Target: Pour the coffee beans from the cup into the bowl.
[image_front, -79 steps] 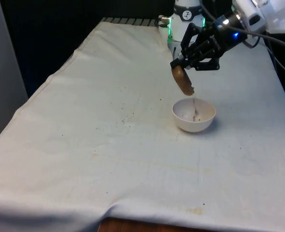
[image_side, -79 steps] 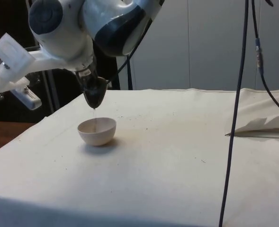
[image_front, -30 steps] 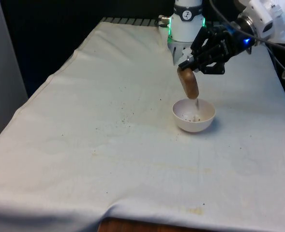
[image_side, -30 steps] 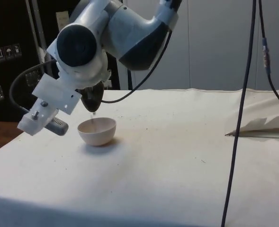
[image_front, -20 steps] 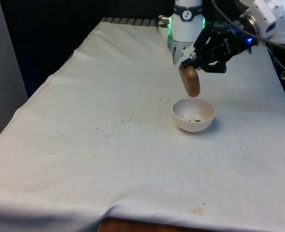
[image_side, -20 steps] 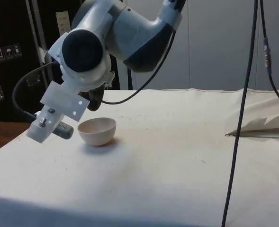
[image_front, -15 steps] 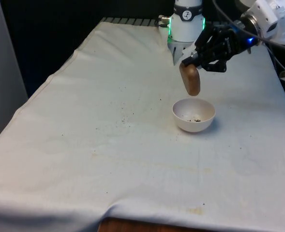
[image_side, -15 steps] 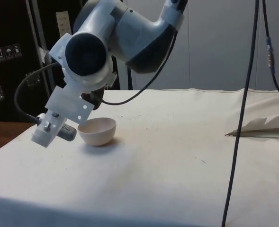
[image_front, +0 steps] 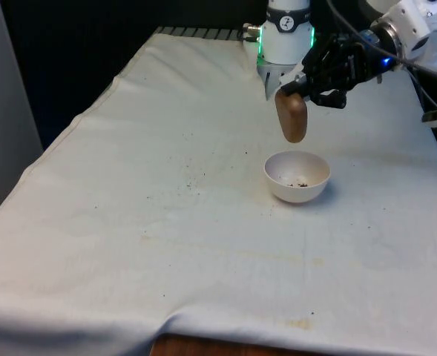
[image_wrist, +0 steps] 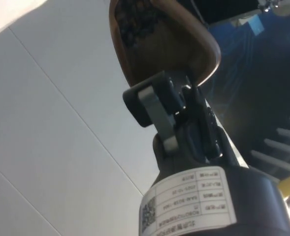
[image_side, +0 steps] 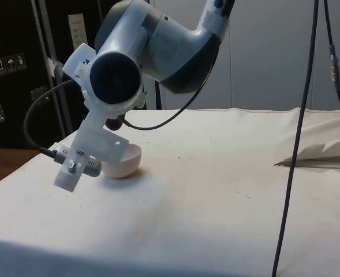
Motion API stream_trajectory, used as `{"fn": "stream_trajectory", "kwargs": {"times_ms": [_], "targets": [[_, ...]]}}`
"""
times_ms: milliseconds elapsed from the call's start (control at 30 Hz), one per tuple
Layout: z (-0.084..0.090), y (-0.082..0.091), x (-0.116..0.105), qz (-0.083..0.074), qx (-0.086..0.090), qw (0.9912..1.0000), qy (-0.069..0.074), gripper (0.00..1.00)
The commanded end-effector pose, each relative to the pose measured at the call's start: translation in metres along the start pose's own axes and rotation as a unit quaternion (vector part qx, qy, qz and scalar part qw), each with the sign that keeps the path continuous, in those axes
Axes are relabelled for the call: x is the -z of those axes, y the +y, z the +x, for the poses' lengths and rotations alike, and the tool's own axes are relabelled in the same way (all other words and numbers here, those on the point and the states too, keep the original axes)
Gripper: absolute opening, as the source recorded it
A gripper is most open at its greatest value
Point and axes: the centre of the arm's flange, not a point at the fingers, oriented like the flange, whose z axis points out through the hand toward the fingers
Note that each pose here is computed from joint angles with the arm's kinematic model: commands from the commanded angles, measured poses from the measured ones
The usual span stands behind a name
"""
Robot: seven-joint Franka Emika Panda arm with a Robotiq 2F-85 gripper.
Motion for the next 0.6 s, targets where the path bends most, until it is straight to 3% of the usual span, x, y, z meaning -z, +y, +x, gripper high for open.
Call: {"fn": "stream_trajectory", "kwargs": {"times_ms": [0,267,567], "targets": [[-0.001,-0.002,-0.001,-0.006,0.004,0.99997,0.004,0.01],[-0.001,-0.006,-0.003,-0.019,0.012,0.9997,0.009,0.01],[-0.004,-0.013,-0.003,-0.039,0.026,0.99881,0.016,0.01]]}}
